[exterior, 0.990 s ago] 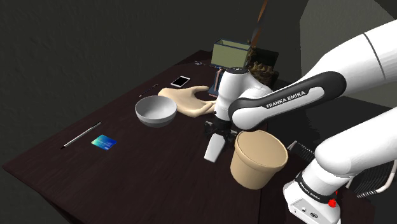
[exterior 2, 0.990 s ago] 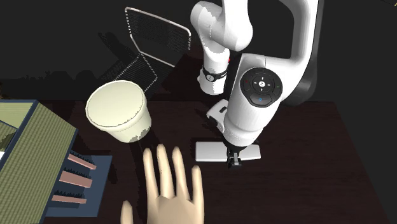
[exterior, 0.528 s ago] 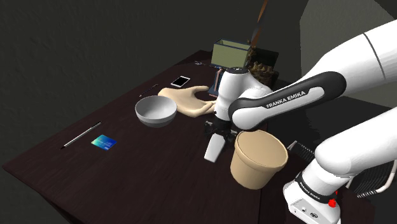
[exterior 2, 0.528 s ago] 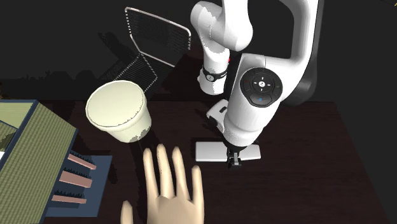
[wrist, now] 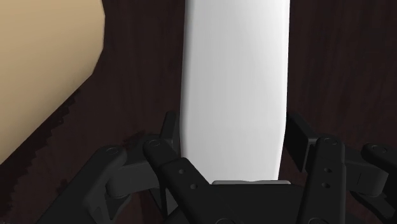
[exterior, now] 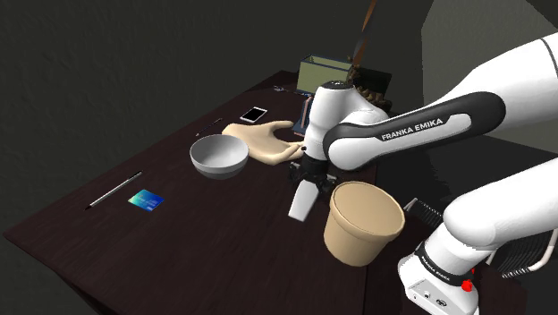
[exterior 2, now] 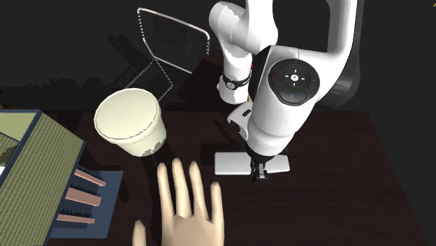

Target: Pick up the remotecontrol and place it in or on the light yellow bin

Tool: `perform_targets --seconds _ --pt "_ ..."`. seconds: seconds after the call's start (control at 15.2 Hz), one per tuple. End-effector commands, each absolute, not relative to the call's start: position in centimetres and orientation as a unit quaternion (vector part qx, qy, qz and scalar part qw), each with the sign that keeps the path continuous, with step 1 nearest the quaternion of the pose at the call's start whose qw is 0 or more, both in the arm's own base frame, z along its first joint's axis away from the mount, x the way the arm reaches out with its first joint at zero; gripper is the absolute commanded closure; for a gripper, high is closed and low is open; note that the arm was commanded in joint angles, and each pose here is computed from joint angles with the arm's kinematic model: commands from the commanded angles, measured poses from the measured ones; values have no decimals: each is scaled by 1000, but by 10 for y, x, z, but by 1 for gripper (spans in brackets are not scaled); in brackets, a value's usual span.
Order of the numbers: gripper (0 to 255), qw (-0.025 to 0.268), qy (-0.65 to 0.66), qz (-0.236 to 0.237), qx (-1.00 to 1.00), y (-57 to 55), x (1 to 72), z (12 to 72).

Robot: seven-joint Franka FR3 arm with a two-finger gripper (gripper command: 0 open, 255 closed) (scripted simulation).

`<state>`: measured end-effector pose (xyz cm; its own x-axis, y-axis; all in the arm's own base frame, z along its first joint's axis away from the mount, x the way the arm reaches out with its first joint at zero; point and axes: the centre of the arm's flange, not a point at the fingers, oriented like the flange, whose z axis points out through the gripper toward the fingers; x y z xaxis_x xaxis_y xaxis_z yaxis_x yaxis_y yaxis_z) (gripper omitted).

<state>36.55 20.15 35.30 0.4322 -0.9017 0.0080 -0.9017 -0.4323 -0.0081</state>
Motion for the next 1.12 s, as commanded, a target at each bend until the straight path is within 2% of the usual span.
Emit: perform_targets --seconds 0.0,1.06 --pt "255 1 533 -5 -846 202 365 364" --pt "255 1 533 -5 -846 202 365 449"
